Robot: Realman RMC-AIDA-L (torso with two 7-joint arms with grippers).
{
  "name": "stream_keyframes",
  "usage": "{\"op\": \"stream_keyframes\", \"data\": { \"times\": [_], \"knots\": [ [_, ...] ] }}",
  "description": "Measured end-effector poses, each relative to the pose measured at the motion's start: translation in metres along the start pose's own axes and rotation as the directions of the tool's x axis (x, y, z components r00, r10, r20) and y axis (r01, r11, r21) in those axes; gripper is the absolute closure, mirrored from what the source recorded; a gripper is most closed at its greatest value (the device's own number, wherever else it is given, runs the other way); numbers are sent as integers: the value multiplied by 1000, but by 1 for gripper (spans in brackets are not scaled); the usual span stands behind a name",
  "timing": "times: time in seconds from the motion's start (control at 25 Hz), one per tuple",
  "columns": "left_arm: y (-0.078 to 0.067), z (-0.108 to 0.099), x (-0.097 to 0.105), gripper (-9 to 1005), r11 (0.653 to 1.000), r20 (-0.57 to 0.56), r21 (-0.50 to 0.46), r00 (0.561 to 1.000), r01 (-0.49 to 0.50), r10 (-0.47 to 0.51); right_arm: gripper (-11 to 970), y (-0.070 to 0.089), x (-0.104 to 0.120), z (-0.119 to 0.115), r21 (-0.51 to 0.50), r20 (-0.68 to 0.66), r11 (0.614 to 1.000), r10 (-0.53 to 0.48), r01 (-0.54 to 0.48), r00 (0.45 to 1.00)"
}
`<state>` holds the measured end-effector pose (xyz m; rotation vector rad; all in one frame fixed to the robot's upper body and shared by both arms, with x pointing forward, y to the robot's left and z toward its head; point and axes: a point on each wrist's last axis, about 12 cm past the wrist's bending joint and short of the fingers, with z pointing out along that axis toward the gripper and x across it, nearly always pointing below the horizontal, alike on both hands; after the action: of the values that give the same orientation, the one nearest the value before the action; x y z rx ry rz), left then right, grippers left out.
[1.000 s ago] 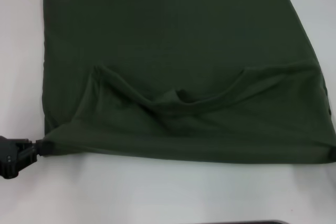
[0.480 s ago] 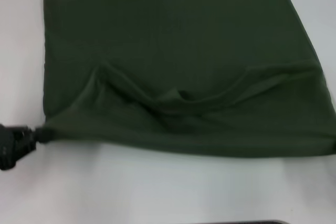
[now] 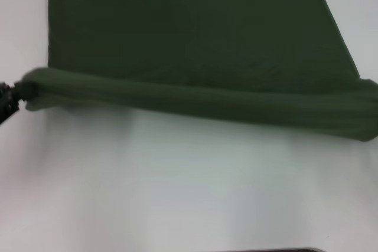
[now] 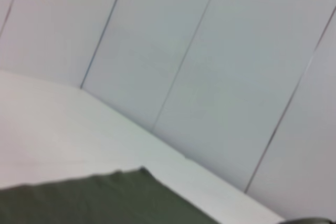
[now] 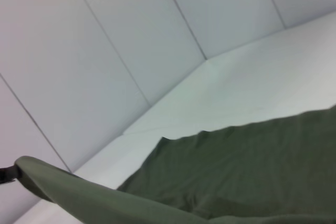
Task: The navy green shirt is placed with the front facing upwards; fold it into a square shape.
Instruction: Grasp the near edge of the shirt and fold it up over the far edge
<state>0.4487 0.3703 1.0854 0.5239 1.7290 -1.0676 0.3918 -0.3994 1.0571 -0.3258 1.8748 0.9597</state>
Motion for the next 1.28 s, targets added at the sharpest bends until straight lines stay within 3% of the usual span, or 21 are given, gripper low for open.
{"op": "stream_keyframes", "data": {
  "times": [0.2,0.56,0.92,1.28],
  "knots": [
    [1,0,-5,972,1000,20,1,1000,12,-12,916,-6,-19,11,-40,-2,999,-9,9,1000],
    [7,0,-10,972,998,73,-56,997,7,-2,916,-11,-30,21,-43,8,999,0,1,1000],
    [37,48,-27,972,992,70,-127,998,7,2,916,-29,-68,60,-30,4,999,16,-16,1000],
    [66,91,-48,972,966,29,-259,1000,2,6,916,-51,-115,108,67,-17,996,68,-67,998]
  ]
}}
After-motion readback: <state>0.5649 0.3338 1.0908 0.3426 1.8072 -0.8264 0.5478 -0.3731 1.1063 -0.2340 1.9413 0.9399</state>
